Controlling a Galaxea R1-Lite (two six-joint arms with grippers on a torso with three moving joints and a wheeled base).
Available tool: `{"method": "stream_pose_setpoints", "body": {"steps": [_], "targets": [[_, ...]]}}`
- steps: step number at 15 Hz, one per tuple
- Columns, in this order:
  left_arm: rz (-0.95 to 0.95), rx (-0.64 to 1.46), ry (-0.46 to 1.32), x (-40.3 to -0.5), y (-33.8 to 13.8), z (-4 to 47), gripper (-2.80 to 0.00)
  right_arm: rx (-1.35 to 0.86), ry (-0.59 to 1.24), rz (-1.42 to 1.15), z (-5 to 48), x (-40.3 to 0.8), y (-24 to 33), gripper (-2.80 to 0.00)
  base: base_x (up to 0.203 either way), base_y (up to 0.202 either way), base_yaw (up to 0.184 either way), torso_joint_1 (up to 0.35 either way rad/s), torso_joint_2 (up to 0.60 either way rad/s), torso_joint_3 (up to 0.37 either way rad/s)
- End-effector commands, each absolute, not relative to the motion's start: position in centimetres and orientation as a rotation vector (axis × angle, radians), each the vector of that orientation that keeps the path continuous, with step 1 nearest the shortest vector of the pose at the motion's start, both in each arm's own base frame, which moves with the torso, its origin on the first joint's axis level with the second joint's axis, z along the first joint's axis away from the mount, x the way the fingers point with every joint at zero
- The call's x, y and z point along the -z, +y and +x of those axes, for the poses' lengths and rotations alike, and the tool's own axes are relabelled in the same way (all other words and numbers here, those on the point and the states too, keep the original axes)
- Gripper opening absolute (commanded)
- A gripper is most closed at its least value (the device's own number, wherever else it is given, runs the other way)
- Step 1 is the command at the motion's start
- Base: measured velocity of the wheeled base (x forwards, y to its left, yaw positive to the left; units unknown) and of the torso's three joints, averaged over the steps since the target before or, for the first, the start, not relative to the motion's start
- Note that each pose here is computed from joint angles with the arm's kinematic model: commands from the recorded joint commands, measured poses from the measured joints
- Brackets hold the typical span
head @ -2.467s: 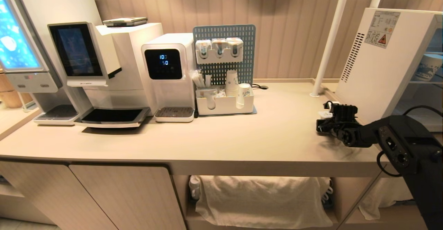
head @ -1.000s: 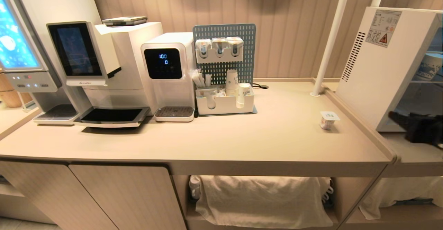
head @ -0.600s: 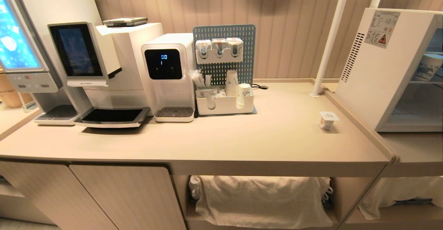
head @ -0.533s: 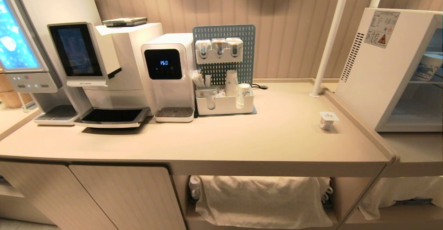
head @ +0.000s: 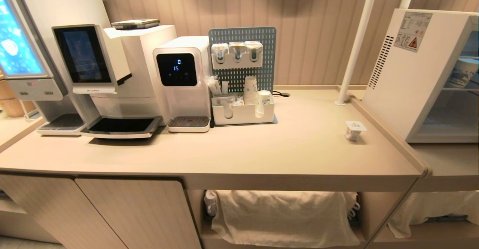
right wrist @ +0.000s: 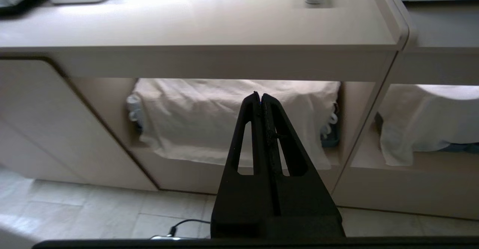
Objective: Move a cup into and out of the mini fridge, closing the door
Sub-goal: Close the freezer door
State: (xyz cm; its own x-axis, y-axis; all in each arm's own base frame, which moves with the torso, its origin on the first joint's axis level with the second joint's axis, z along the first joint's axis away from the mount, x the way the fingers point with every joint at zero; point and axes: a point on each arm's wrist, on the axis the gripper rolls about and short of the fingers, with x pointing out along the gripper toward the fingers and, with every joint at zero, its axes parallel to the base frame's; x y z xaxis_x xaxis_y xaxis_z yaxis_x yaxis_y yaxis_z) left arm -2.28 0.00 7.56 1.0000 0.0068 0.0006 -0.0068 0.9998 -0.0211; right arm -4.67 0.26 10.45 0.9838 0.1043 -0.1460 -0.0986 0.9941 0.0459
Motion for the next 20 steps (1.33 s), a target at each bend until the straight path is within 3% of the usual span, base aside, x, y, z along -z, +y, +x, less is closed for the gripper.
{"method": "stream_pose_setpoints", "body": {"steps": [1, 3, 7, 15, 20], "targets": [[-0.021, -0.008, 0.0, -7.6, 0.0, -2.3, -2.8, -0.081, 0.116, 0.016, -2.8, -7.3, 0.2, -2.8, 0.0, 0.0, 0.0, 0.0, 0.0, 0.0], [-0.021, -0.008, 0.001, -7.5, 0.0, -2.3, -2.8, -0.049, 0.183, -0.009, -2.4, -5.6, 0.1, -2.8, 0.0, 0.0, 0.0, 0.0, 0.0, 0.0], [-0.023, -0.008, 0.0, -7.6, 0.0, -2.3, -2.8, -0.008, 0.107, -0.026, -2.8, -7.4, 0.0, -2.8, 0.0, 0.0, 0.0, 0.0, 0.0, 0.0], [-0.021, -0.008, 0.0, -7.6, 0.0, -2.3, -2.8, -0.004, 0.107, -0.021, -2.8, -7.4, 0.0, -2.8, -0.171, 0.0, 0.0, 0.002, 0.0, 0.003], [-0.02, -0.006, 0.0, -7.6, 0.0, -2.3, -2.8, -0.006, 0.107, -0.024, -2.8, -7.4, 0.0, -2.8, -0.003, -0.058, -0.003, 0.002, 0.01, 0.0]]}}
